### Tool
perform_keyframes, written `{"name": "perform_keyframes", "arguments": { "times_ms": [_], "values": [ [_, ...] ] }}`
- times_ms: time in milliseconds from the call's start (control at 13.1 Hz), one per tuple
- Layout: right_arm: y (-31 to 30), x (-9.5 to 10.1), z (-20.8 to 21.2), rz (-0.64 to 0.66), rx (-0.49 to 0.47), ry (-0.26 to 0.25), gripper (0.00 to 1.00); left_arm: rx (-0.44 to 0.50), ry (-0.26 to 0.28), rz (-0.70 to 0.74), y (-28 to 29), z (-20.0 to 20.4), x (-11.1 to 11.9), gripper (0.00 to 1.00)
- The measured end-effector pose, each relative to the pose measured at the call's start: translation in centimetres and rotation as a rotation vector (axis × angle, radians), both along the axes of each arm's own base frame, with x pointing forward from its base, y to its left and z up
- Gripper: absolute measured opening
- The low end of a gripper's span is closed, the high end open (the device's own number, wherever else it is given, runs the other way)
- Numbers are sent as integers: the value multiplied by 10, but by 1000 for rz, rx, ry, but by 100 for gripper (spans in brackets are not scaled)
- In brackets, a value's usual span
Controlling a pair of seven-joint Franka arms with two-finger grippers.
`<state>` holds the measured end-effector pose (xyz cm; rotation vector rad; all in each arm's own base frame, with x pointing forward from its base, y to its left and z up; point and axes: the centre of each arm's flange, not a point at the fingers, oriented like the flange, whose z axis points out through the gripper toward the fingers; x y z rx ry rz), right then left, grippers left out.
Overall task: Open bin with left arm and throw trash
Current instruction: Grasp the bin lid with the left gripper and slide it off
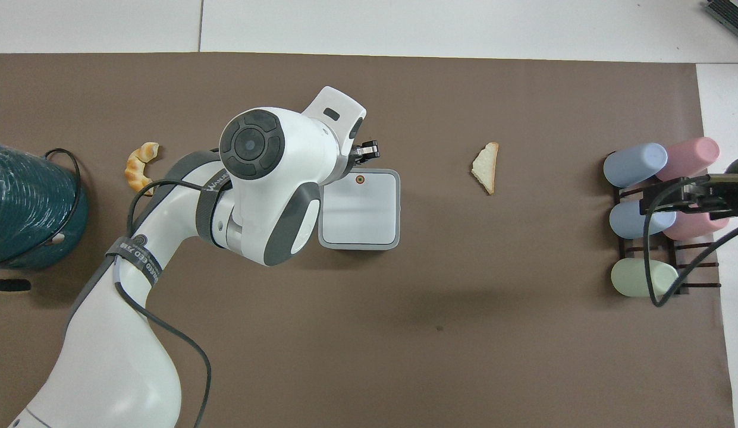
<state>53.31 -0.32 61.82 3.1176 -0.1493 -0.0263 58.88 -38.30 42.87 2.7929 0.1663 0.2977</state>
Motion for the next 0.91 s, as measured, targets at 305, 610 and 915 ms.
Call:
{"name": "perform_keyframes", "arguments": {
  "times_ms": [305, 610, 915],
  "values": [
    [0, 0, 0, 0, 0, 0, 100, 8, 14, -2, -3, -15, 1, 1],
    [0, 0, 0, 0, 0, -3, 100, 9, 16, -8, -7, -17, -2, 1],
    [0, 0, 0, 0, 0, -4, 100, 15, 28, -20, -13, -17, -7, 1]
  ]
}}
